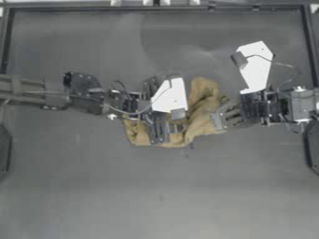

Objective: Fold shirt

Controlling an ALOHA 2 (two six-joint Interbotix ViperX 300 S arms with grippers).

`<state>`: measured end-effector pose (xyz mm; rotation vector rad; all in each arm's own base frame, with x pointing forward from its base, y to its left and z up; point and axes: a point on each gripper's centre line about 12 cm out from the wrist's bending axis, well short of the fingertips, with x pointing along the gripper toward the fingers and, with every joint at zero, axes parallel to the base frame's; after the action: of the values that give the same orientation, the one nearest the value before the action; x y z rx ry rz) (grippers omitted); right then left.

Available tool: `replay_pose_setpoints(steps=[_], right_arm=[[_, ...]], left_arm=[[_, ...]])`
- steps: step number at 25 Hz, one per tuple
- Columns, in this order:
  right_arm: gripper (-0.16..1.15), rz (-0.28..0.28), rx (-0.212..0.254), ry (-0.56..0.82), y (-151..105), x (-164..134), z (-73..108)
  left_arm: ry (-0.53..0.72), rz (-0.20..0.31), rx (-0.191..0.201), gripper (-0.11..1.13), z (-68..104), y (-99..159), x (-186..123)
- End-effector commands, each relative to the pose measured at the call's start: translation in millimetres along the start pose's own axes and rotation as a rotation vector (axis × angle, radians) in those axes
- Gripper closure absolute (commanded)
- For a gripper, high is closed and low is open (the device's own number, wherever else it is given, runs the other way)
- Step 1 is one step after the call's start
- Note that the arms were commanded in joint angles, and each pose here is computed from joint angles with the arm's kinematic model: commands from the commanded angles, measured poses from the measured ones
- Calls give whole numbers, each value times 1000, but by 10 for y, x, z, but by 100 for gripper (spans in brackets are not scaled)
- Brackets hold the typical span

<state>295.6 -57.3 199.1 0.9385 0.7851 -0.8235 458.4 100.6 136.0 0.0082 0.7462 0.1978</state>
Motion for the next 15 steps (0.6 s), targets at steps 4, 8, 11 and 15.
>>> replay_pose_setpoints(steps=[4,8,11,15], right_arm=[[94,41,-2,-21,58,-92,46],[94,45,-2,-22,62,-96,48],[94,43,-2,-21,60,-92,46],[94,47,0,-23,77,-103,57]], left_arm=[[-54,20,1,8,256,23,-572],[-14,3,-10,8,41,-66,-709],[15,-12,-21,8,-139,-120,-736],[37,-28,-19,8,-358,-151,-630]])
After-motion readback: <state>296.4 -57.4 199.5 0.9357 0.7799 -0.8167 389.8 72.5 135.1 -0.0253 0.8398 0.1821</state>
